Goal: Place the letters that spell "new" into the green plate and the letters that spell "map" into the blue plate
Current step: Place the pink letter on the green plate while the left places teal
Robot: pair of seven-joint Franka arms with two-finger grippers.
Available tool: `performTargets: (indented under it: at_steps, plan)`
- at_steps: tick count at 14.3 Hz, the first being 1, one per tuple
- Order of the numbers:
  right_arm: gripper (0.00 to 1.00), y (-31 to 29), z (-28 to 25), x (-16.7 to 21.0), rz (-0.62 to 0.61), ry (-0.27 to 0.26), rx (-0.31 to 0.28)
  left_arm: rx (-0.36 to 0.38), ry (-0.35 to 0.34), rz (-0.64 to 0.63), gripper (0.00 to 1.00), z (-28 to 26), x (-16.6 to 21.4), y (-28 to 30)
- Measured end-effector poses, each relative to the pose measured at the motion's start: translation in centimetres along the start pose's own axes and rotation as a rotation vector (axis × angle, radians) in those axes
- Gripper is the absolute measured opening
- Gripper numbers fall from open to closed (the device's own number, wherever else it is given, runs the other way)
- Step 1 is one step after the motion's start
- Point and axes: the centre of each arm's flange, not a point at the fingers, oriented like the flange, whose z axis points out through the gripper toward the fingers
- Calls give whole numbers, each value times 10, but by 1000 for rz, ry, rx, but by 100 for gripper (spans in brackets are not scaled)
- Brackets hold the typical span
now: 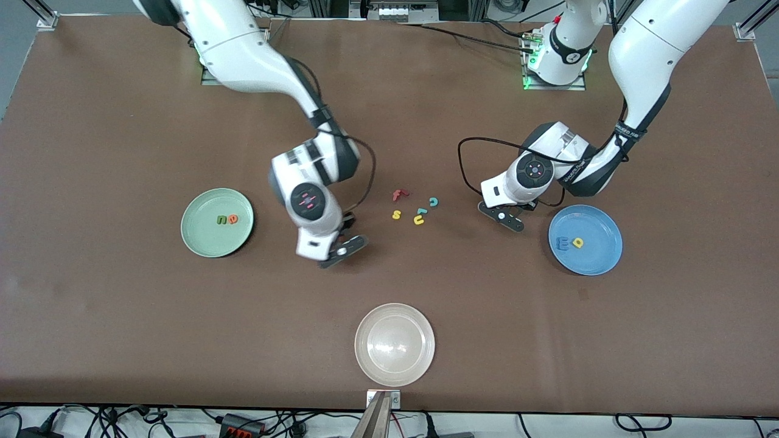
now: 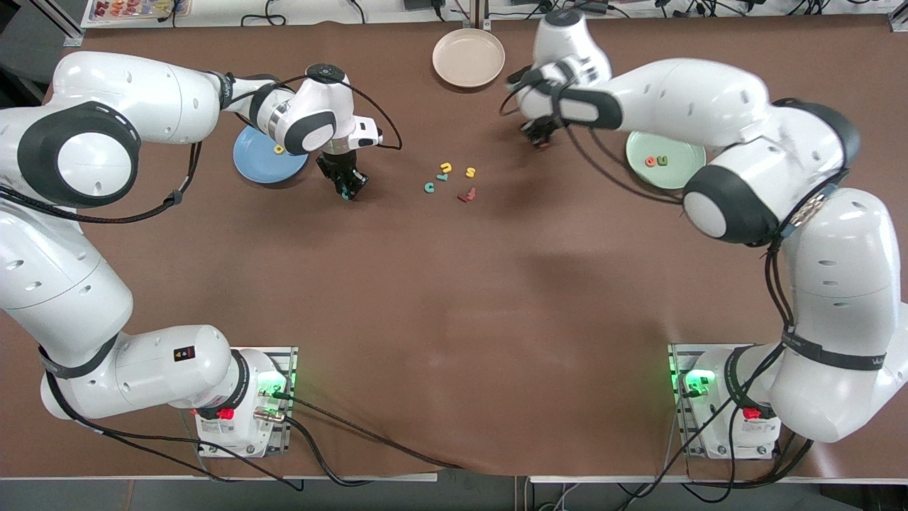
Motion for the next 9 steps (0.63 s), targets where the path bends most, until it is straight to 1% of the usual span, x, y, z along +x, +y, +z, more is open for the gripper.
performTargets:
  at_steps: [2,4,5,7,9]
  plan:
    - [27,75,-29,-18,94,-67,-18,0,0,0,35,0,0,0]
    - [27,123,-50,-37,171,-107,-25,0,1,0,35,0,0,0]
    - [27,143,-54,-48,203,-123,-19,0,4,-2,35,-1,1,-1]
    - [27,179,-47,-72,256,-158,6,7,20,-13,35,-11,5,-8]
    - [27,209,-31,-98,304,-197,20,42,-9,-30,35,-35,10,-26]
